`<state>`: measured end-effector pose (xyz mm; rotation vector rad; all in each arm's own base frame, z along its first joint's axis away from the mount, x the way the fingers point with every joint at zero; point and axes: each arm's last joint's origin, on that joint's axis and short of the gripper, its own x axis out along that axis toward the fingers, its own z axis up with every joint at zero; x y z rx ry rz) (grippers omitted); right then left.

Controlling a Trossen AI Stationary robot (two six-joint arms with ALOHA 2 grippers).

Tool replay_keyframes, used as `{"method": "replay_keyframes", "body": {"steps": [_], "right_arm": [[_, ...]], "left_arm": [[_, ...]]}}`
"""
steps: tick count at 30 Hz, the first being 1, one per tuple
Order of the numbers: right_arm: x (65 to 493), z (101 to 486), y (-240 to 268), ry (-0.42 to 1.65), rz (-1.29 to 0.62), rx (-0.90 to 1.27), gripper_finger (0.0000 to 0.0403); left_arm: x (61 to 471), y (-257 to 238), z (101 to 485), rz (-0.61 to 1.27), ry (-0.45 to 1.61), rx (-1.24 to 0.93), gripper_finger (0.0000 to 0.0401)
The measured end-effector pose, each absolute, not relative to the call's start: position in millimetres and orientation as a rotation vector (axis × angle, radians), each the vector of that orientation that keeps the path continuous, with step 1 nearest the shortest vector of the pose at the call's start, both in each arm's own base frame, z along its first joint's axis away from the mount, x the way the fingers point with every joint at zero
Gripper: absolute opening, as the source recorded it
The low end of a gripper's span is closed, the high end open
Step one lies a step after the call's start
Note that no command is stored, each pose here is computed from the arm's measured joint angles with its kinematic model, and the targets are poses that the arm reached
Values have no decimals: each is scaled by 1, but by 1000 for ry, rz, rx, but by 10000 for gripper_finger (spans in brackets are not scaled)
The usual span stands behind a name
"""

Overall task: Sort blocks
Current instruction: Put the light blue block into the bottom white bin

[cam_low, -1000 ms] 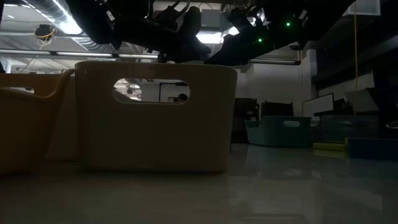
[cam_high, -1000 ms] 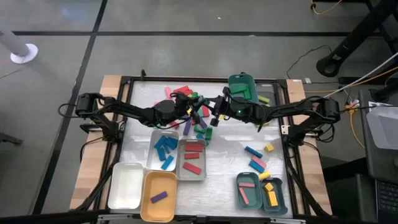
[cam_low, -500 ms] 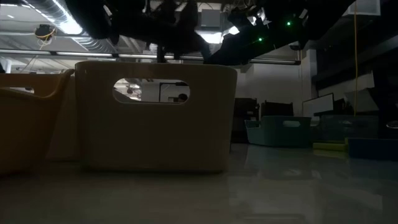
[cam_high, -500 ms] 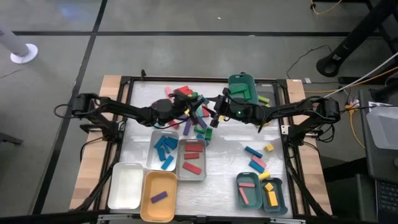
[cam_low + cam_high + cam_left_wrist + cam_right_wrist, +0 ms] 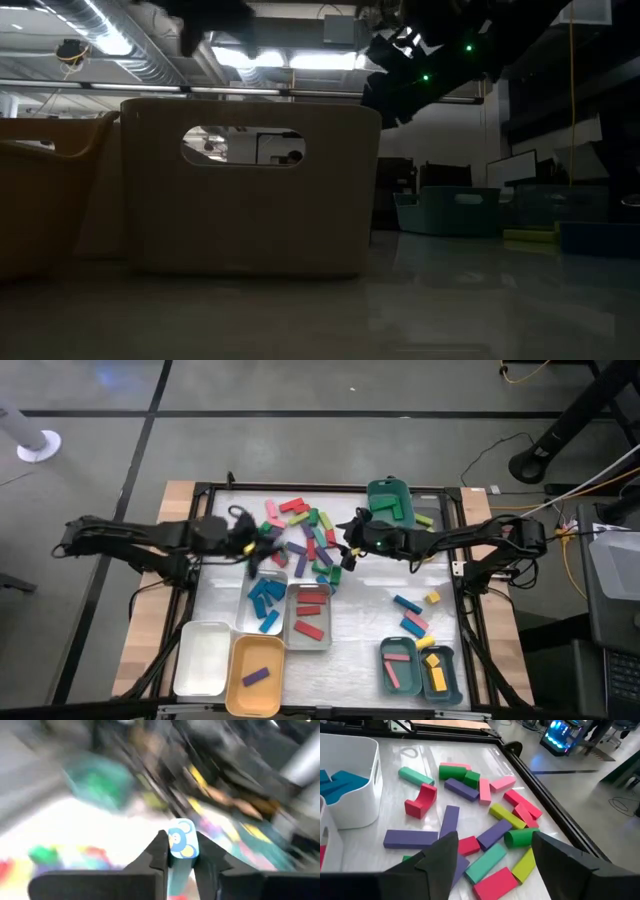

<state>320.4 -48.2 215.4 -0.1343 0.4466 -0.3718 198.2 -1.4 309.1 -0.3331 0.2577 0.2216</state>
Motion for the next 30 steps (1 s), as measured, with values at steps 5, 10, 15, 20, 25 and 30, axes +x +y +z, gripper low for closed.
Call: {"method": "replay_keyframes", "body": {"steps": [5,10,15,20,25,30], "right_arm": [[326,206,-49,453,-371,-135,237],[332,193,-50,468,-370,-136,233],[335,183,-50,496,-368,-137,232],[336,181,-50,494,-375,-109,232],[338,184,-50,455,-380,-103,232],[338,185,-53,442,-398,-103,232]], "left_arm": [[168,-31,289,-29,557,-557,54],[157,-56,267,-110,766,-763,47],[148,-72,247,-84,898,-910,56],[138,-83,229,-28,1016,-1044,56],[130,-94,223,-6,1138,-1196,53],[123,-100,217,55,1214,-1295,70]]}}
